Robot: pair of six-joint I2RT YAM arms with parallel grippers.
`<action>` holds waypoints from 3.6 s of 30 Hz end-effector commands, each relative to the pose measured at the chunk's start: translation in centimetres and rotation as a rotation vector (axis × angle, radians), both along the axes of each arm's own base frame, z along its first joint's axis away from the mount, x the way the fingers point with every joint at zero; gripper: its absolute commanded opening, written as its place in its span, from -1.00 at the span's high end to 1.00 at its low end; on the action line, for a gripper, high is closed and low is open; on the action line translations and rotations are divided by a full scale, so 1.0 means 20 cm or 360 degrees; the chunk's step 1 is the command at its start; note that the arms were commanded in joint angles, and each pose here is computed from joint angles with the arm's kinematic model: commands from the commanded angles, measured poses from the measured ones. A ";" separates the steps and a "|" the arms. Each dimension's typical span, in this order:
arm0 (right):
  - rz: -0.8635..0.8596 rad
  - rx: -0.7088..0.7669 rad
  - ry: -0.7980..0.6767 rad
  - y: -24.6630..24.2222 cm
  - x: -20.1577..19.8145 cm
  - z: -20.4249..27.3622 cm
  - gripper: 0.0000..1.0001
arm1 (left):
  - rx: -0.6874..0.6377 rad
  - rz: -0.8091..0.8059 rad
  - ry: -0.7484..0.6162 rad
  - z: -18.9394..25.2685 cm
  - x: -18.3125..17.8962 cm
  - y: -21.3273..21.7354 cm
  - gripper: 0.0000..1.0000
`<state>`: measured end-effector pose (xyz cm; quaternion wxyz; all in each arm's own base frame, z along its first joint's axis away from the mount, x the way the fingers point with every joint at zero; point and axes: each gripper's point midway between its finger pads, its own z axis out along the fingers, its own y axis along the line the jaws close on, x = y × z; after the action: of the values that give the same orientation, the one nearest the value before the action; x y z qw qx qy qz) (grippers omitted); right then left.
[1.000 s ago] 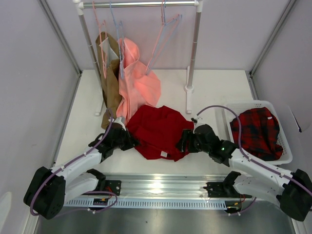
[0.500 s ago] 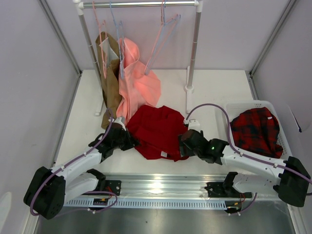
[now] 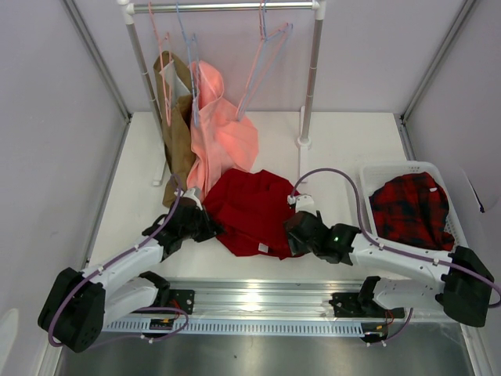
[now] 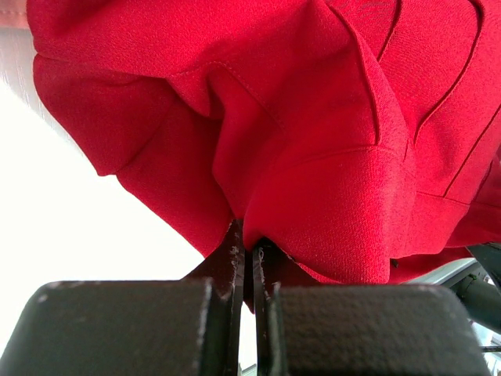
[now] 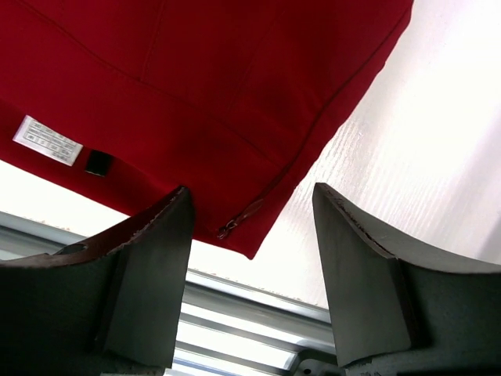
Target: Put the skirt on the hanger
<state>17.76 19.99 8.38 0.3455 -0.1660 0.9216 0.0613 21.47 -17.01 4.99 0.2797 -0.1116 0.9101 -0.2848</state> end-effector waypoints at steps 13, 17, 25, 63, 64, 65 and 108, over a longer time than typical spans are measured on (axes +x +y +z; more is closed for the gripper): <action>0.0070 -0.0147 -0.0137 0.06 0.09 0.02 -0.26 | 0.0001 -0.0028 -0.0078 0.06 0.02 -0.01 1.00; 0.0067 -0.0137 -0.0161 0.08 0.12 0.02 0.03 | 0.0001 -0.0032 -0.0078 0.06 0.02 0.00 1.00; 0.0052 0.0076 -0.0094 0.11 0.16 0.09 0.75 | 0.0024 -0.0034 -0.0093 0.07 0.02 0.01 1.00; 0.0035 0.1255 0.0875 0.41 0.32 -0.16 0.21 | 0.0073 -0.0023 -0.0142 0.12 0.07 0.02 0.78; 0.0019 0.1216 0.0860 0.40 0.32 -0.16 0.14 | 0.0078 -0.0023 -0.0147 0.12 0.07 0.02 0.77; -0.0031 0.1156 0.0817 0.38 0.34 -0.17 0.07 | 0.0082 -0.0023 -0.0147 0.12 0.07 0.02 0.75; -0.0086 -0.0309 -0.0298 0.14 0.09 0.13 -0.64 | 0.0103 -0.0027 -0.0159 0.12 0.08 0.02 0.60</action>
<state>17.68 23.75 9.27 0.3638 -0.2006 0.9096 0.0051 21.84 -16.01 5.52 0.2988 -0.0933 0.9159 -0.2515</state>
